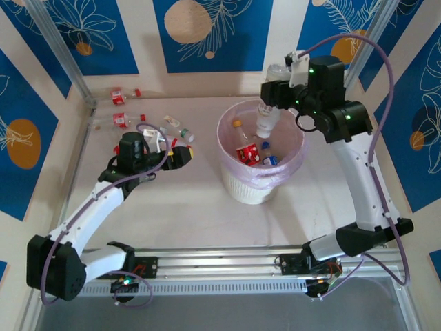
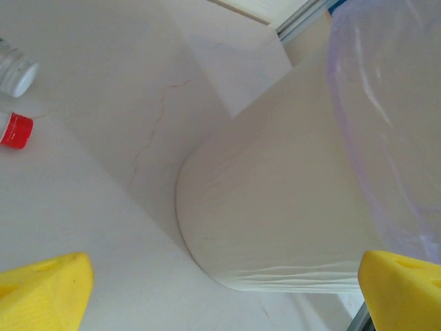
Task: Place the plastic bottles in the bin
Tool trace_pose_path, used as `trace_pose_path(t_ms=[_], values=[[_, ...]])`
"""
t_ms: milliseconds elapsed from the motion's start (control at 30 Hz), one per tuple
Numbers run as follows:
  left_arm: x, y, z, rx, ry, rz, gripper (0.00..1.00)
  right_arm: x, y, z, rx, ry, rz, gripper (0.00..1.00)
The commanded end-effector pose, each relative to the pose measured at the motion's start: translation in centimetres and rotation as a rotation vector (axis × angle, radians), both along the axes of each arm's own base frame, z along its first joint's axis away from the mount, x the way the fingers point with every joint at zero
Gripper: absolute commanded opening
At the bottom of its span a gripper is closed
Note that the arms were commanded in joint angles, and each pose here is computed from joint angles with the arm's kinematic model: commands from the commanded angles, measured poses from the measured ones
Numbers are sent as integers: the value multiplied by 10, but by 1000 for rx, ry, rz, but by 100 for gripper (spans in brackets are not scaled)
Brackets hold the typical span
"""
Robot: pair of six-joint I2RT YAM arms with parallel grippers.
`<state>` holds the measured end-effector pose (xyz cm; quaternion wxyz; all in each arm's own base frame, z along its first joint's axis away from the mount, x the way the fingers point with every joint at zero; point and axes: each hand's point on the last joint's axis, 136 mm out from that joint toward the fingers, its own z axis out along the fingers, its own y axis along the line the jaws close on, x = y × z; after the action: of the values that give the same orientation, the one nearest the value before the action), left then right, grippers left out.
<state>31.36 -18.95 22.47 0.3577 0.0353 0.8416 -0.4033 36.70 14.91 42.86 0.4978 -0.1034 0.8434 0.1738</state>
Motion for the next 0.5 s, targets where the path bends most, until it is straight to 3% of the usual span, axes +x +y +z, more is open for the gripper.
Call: trace_pose_path(t_ms=[0, 467], values=[[10, 4, 8, -6, -4, 39, 97, 3, -13, -46, -129, 105, -40, 59], [10, 11, -6, 43, 28, 60, 97, 12, -19, -151, -259, 343, -71, 59]])
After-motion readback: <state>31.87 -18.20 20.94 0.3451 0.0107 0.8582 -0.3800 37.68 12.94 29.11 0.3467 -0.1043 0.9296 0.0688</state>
